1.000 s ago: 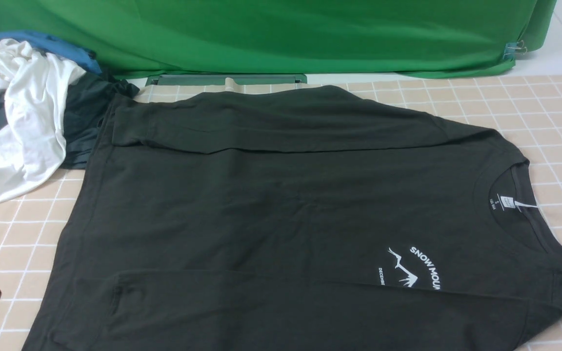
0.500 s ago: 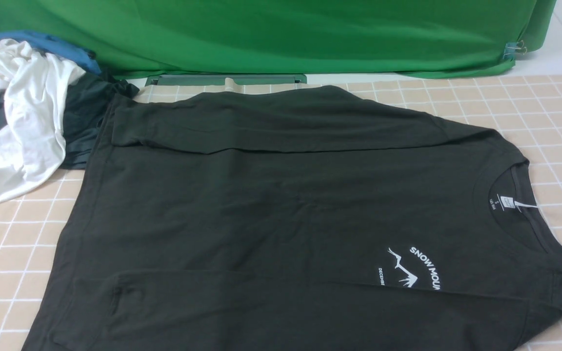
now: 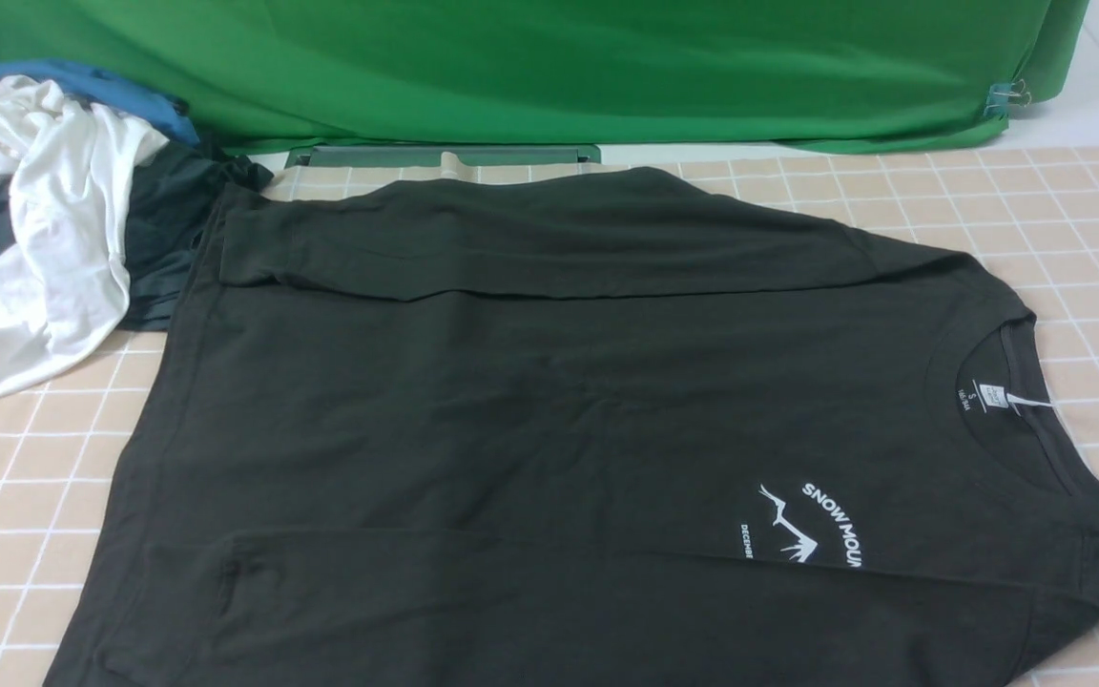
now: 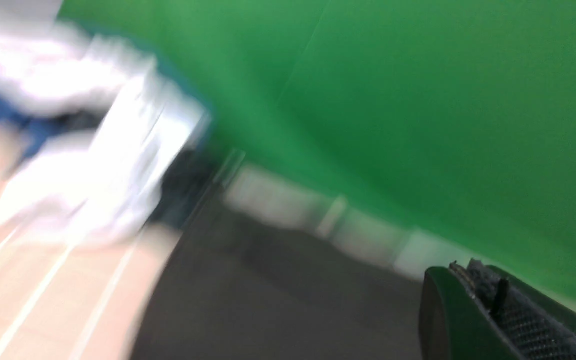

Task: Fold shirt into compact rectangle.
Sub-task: 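Grasp the left edge of the dark T-shirt lying flat on the table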

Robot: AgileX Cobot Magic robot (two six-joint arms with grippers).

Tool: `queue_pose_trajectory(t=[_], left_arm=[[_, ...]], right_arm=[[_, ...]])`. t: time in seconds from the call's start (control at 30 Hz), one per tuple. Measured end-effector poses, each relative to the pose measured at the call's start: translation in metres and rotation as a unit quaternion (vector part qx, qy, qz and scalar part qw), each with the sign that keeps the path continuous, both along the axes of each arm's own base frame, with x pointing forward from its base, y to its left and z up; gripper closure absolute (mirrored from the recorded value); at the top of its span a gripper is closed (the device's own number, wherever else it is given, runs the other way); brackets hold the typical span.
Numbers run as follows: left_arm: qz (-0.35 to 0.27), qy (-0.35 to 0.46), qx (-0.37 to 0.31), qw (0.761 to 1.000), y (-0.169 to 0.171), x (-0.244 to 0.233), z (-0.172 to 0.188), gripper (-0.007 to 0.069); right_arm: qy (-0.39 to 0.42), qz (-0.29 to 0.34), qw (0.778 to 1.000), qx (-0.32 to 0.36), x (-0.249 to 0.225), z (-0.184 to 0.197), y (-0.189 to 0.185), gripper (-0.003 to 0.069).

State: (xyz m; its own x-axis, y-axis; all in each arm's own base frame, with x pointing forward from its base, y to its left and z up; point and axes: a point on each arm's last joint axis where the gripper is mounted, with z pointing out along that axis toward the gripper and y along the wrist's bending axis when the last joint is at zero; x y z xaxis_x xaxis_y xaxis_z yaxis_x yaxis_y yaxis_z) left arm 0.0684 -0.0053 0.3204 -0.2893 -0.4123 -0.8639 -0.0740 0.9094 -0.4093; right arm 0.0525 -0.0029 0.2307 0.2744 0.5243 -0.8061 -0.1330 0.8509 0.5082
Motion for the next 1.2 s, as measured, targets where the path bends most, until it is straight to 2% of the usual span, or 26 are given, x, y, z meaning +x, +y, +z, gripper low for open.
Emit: queue_pose_trajectory(t=[0.07, 0.1, 0.17, 0.27, 0.33, 0.37, 0.43, 0.53, 0.67, 0.8, 0.93, 1.2], left_arm=[[-0.035, 0.115, 0.030, 0.992, -0.003, 0.018, -0.008, 0.0606], [-0.055, 0.179, 0.042, 0.981, -0.004, 0.029, -0.017, 0.0606], [-0.080, 0.256, 0.053, 0.962, -0.006, 0.045, -0.032, 0.0606], [-0.113, 0.367, 0.065, 0.921, -0.006, 0.072, -0.059, 0.0606], [-0.128, 0.419, 0.067, 0.897, -0.006, 0.087, -0.077, 0.0606], [-0.133, 0.436, 0.068, 0.888, -0.006, 0.092, -0.083, 0.0607], [-0.143, 0.467, 0.071, 0.870, -0.007, 0.101, -0.096, 0.0610], [-0.156, 0.488, 0.097, 0.853, -0.011, 0.113, -0.112, 0.0610], [-0.145, 0.499, 0.120, 0.846, -0.013, 0.125, -0.126, 0.0606], [-0.143, 0.495, 0.155, 0.843, -0.009, 0.130, -0.132, 0.0589], [-0.143, 0.490, 0.168, 0.843, -0.008, 0.135, -0.135, 0.0480], [-0.150, 0.512, 0.187, 0.825, -0.006, 0.143, -0.152, 0.0167]], right_arm=[[-0.016, -0.001, 1.000, 0.003, -0.001, 0.003, 0.000, 0.0421], [-0.008, 0.006, 1.000, 0.011, -0.001, 0.005, 0.000, 0.0431], [0.011, 0.018, 1.000, 0.014, -0.002, 0.013, 0.002, 0.0459], [0.069, 0.049, 0.996, -0.021, -0.004, 0.047, 0.007, 0.0586], [0.119, 0.075, 0.988, -0.066, -0.003, 0.073, 0.011, 0.0619], [0.150, 0.072, 0.983, -0.082, 0.000, 0.085, 0.014, 0.0621], [0.200, 0.120, 0.965, -0.123, 0.006, 0.101, 0.019, 0.0622], [0.289, 0.178, 0.922, -0.185, 0.023, 0.121, 0.030, 0.0622], [0.360, 0.234, 0.870, -0.244, 0.046, 0.118, 0.048, 0.0622], [0.380, 0.271, 0.845, -0.263, 0.057, 0.110, 0.060, 0.0622], [0.377, 0.293, 0.836, -0.271, 0.063, 0.108, 0.070, 0.0622], [0.343, 0.306, 0.847, -0.268, 0.065, 0.114, 0.077, 0.0622]])
